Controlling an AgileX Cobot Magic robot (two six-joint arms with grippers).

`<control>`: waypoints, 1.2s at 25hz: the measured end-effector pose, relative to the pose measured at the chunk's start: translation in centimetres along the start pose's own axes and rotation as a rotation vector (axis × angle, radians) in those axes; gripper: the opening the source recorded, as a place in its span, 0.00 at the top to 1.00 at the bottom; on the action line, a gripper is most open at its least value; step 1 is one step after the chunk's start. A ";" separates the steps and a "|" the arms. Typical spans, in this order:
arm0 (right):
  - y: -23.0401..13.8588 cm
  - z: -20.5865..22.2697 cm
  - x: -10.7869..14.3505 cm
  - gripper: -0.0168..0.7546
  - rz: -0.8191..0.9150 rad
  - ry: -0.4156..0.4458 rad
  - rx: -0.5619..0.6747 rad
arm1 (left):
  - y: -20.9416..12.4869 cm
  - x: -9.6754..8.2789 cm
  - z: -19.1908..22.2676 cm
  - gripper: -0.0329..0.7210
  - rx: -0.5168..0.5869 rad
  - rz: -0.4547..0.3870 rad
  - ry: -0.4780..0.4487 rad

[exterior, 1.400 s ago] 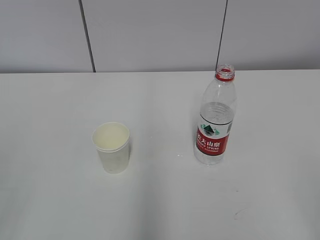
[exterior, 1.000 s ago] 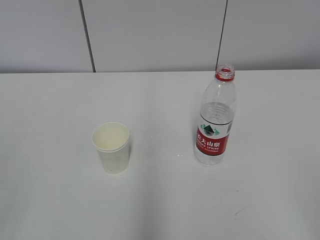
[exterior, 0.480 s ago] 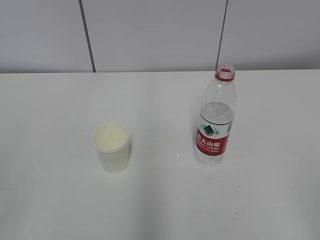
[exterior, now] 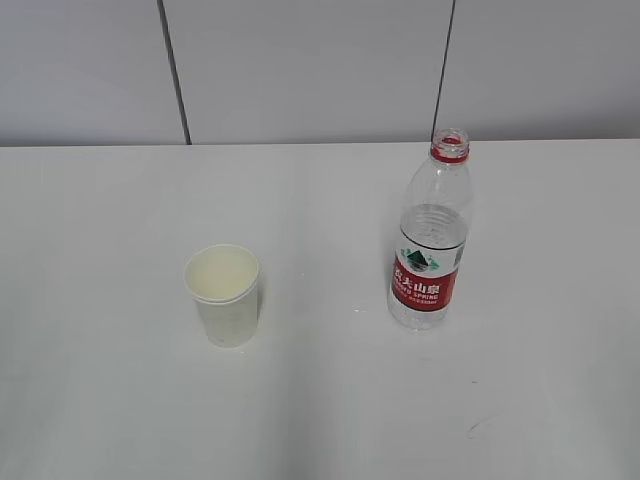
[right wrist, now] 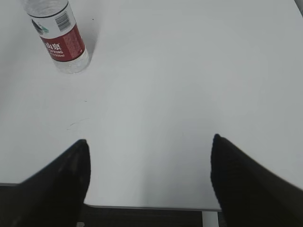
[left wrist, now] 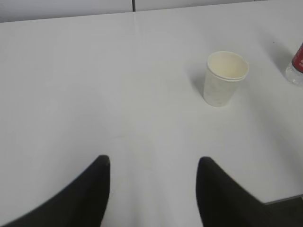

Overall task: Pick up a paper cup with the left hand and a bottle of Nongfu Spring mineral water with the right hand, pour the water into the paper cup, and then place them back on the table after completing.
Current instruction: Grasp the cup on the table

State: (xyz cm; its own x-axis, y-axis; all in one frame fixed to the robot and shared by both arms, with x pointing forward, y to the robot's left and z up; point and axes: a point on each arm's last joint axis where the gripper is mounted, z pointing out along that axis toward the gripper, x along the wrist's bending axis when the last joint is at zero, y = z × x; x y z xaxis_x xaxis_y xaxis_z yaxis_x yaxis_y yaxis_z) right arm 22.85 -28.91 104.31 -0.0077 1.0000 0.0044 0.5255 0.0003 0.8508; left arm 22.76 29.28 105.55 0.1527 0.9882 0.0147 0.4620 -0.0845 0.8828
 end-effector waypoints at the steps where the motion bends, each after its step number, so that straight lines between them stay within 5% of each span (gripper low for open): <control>1: 0.0 0.0 0.0 0.22 0.000 0.000 0.000 | 0.0 0.0 0.0 0.46 0.000 0.000 0.000; 20: 0.0 0.0 0.1 0.22 -0.017 0.007 -0.003 | 0.0 0.0 0.0 0.45 -0.001 0.000 0.000; 30: 2.0 -0.3 -0.1 0.22 -0.060 -0.012 -0.163 | 0.7 0.0 -0.3 0.43 -0.060 0.001 0.006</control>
State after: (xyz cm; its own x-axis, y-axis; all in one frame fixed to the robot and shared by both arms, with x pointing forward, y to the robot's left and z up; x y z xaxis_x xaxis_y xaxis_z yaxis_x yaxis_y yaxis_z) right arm 23.65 -28.99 106.16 -0.0243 0.9982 -0.0549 0.3796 0.0600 0.9232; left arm 22.78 29.29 106.30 0.1480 0.9888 0.0180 0.4084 -0.0777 0.9095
